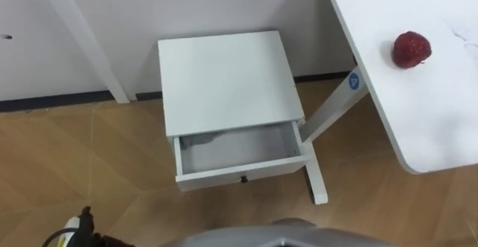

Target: Put apple and close drawer

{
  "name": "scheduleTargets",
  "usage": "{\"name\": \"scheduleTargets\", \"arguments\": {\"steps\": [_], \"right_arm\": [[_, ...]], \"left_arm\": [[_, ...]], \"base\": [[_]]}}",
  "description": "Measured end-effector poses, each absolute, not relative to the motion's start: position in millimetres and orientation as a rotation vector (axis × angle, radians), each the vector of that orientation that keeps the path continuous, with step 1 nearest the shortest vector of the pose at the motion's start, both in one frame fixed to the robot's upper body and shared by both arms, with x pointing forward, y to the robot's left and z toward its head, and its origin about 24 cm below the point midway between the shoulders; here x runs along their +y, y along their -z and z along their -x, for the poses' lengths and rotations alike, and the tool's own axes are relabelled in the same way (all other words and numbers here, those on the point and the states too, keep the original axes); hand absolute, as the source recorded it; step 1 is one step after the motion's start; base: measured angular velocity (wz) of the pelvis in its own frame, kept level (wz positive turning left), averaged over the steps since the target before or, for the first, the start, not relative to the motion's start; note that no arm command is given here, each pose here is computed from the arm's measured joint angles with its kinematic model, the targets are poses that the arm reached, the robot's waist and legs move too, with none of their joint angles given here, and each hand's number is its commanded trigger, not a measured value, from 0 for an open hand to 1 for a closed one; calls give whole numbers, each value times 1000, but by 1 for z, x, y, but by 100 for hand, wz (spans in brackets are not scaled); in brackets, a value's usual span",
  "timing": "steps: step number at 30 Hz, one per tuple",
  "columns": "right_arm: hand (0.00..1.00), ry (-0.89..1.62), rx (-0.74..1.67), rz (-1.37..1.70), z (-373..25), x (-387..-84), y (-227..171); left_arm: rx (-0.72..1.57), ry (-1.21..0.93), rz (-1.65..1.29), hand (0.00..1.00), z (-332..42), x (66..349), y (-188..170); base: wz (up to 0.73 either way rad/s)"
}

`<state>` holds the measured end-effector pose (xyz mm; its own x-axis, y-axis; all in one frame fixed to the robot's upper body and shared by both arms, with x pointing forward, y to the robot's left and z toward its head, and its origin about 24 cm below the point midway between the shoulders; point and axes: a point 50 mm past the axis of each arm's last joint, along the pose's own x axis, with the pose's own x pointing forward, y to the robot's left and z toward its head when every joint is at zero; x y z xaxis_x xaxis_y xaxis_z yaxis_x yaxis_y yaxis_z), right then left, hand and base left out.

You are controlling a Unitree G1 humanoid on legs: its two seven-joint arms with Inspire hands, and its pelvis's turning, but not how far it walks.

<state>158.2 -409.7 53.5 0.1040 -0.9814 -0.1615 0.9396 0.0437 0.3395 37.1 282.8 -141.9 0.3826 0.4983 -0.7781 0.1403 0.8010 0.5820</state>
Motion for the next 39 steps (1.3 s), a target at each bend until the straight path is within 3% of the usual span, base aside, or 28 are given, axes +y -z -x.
{"name": "scheduleTargets", "arguments": {"steps": [4,10,23,39], "right_arm": [[0,1336,-144,-165,-176,-402,-67],[0,1139,-76,-40,-197,-385,-62],[0,810,2,48,-222,-356,-51],[0,606,153,183,-226,-349,-29]], "left_arm": [[1173,-241,-631,0,-39,282,142],[1180,-194,-645,0,-39,277,144],[1210,-162,-677,0,-34,281,144],[1239,-130,-707,0,-26,280,145]], "base": [[0],[2],[0],[4]]}}
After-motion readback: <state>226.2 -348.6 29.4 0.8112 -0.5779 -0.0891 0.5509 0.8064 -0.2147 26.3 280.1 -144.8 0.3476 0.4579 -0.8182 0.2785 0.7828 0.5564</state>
